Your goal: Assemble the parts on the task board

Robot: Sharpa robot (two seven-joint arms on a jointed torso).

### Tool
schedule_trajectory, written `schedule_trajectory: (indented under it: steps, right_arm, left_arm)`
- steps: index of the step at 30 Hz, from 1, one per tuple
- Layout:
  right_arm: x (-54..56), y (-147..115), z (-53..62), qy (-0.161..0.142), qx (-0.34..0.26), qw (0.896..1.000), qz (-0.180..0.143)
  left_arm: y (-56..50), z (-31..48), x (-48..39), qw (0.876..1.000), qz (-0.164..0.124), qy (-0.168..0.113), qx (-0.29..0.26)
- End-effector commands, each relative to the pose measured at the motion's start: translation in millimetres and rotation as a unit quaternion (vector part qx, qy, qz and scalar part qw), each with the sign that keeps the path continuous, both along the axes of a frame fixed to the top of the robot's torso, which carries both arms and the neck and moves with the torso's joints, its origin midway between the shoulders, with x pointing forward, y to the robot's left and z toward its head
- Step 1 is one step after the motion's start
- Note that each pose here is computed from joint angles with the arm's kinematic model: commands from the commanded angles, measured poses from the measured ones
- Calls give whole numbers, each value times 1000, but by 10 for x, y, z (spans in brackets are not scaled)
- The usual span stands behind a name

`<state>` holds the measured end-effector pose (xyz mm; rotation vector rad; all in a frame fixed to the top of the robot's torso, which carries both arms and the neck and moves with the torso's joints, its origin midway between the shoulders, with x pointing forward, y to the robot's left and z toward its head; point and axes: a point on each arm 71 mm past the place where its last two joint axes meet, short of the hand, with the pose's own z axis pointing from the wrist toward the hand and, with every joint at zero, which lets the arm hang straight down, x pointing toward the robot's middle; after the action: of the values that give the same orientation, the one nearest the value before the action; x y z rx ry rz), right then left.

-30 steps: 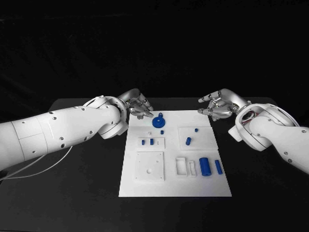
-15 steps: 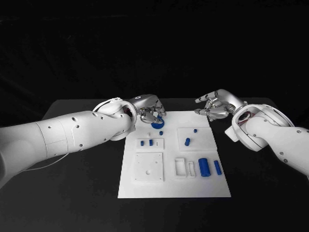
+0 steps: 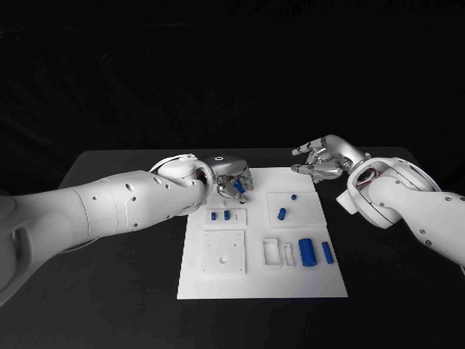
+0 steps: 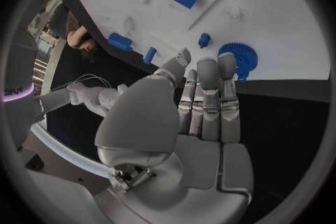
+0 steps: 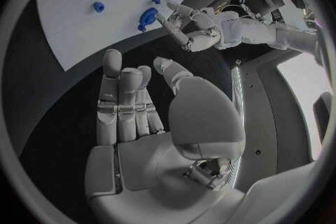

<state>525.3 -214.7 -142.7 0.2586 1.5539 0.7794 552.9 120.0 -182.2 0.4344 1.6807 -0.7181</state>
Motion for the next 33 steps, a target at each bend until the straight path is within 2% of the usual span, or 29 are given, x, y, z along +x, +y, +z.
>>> schedule_trajectory:
  steps: [1, 11, 24, 33]
  right_arm:
    - [-8, 20, 8, -3, 1, 1000, 6]
    - [-16, 15, 13, -2, 1, 1000, 7]
    - [-28, 8, 17, 0, -1, 1000, 9]
    - [-34, 4, 19, 2, -2, 1000, 10]
  left_arm:
    - [-33, -65, -19, 999, -23, 14, 32]
    - [-31, -116, -2, 999, -18, 22, 42]
    - [-12, -125, 47, 998, -7, -3, 59]
    - [0, -149, 56, 998, -6, -6, 61]
